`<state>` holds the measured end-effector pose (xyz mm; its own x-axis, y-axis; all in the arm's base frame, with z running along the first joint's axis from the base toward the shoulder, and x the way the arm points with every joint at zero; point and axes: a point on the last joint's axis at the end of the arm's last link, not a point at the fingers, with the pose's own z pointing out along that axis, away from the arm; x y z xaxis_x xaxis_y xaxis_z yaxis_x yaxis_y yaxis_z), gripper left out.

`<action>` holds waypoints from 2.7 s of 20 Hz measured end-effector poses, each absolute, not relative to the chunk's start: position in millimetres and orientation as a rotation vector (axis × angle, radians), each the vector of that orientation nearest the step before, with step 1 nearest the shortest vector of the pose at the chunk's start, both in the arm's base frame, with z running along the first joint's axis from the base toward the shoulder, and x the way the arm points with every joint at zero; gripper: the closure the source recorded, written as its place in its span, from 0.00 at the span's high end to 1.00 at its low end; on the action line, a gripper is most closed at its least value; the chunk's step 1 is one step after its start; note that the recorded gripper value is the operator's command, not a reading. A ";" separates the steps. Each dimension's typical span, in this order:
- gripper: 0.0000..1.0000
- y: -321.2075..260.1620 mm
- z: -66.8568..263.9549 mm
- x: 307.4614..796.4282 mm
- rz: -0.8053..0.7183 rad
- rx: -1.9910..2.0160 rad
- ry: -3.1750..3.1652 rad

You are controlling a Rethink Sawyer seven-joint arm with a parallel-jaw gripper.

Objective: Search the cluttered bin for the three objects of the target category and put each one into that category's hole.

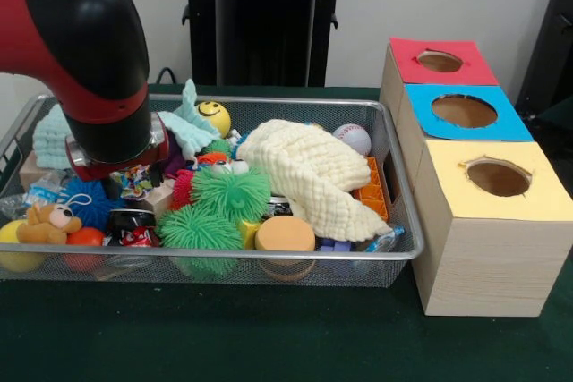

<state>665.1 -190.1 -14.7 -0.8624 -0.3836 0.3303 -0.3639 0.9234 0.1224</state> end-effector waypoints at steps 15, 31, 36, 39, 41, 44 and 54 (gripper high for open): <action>1.00 -183.8 15.3 653.2 -0.069 0.528 -2.575; 1.00 -191.3 14.1 649.2 -0.066 0.515 -2.576; 1.00 -195.6 8.2 647.0 -0.069 0.513 -2.596; 1.00 -199.1 4.4 642.1 -0.075 0.512 -2.605; 1.00 -201.7 1.0 638.3 -0.080 0.511 -2.615; 1.00 -203.8 -1.9 634.5 -0.085 0.510 -2.622; 0.00 -209.7 -7.8 633.2 -0.104 0.503 -2.667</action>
